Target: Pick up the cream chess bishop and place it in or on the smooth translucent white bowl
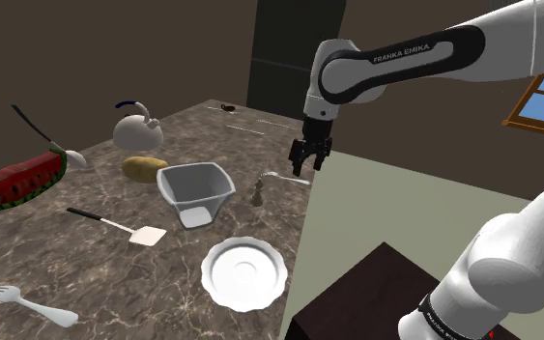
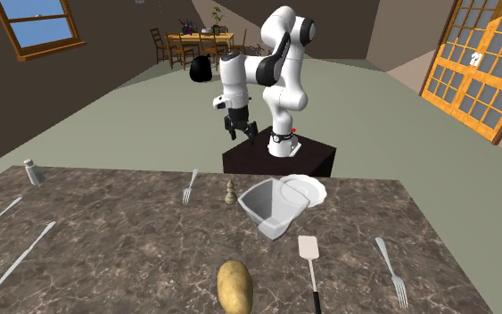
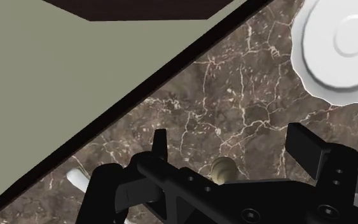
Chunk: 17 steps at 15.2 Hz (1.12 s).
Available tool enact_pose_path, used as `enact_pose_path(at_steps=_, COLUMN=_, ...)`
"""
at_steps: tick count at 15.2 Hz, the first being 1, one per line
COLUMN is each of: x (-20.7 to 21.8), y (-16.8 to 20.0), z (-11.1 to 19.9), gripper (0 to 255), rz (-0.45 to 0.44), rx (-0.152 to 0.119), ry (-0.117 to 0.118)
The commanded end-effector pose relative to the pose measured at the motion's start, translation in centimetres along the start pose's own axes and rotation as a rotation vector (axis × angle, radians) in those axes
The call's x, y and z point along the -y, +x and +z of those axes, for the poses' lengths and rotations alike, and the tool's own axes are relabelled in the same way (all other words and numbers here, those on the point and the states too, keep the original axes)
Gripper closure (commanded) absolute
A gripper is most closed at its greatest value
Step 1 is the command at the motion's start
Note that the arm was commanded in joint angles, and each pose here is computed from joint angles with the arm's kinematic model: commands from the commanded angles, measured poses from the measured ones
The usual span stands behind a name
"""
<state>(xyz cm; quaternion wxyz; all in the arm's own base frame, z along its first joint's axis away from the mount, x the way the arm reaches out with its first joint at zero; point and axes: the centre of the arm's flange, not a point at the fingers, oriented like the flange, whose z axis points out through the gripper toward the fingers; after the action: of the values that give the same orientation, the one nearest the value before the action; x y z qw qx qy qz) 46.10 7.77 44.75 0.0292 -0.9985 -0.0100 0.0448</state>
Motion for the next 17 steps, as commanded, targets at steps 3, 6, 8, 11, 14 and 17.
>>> enact_pose_path(at_steps=3, x=1.2, y=4.2, z=1.8, gripper=0, rz=0.011, rx=-0.021, ry=0.018)
enact_pose_path(at_steps=6, x=1.9, y=7.6, z=3.2, gripper=0, rz=0.018, rx=-0.035, ry=0.032)
enact_pose_path(at_steps=8, x=2.4, y=9.8, z=4.1, gripper=0, rz=0.023, rx=-0.045, ry=0.041)
enact_pose_path(at_steps=11, x=3.2, y=13.2, z=5.4, gripper=0, rz=0.031, rx=-0.059, ry=0.054)
enact_pose_path(at_steps=14, x=3.4, y=14.2, z=6.7, gripper=0, rz=0.033, rx=-0.063, ry=0.058)
enact_pose_path(at_steps=17, x=3.5, y=14.3, z=8.3, gripper=0, rz=0.033, rx=-0.063, ry=0.058)
